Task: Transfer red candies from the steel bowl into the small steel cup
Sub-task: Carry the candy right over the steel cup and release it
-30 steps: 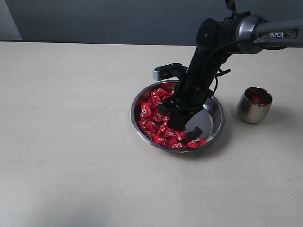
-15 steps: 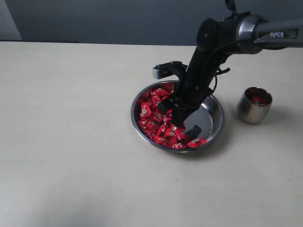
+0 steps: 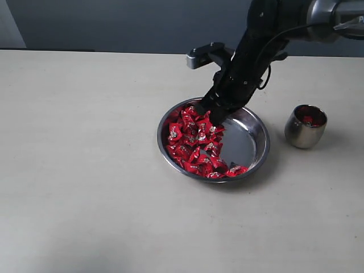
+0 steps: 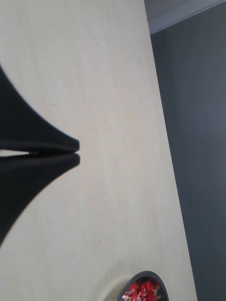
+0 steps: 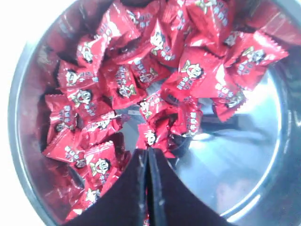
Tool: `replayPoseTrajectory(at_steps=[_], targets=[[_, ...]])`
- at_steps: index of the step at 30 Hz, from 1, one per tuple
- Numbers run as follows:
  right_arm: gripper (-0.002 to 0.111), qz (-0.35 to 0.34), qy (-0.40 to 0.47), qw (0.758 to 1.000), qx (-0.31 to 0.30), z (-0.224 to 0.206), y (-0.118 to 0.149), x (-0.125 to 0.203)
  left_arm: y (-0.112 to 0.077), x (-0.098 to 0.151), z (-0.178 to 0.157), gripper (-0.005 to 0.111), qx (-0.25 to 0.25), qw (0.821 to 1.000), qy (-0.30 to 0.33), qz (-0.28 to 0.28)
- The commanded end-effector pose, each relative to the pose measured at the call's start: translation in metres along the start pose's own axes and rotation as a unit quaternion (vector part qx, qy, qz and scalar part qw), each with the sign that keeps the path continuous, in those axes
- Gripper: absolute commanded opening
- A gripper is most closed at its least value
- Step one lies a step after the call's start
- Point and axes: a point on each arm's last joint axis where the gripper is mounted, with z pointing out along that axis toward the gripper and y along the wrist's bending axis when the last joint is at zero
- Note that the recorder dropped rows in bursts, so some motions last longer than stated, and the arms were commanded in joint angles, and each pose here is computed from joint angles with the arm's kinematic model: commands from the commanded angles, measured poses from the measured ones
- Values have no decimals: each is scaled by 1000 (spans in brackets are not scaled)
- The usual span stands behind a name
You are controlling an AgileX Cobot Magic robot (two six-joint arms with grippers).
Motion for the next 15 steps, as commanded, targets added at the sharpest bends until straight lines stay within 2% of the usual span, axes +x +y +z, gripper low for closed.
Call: replayPoseTrajectory(at_steps=[1, 6, 15], targets=[[-1, -4, -23, 999, 32, -29, 2, 1, -1, -1, 0, 0, 5, 1000, -5, -2], [-1, 25, -36, 995, 91, -58, -8, 7, -1, -1, 0, 0, 5, 1000, -5, -2], [-1, 138, -67, 981, 120, -104, -58, 37, -1, -1, 0, 0, 5, 1000, -5, -2]])
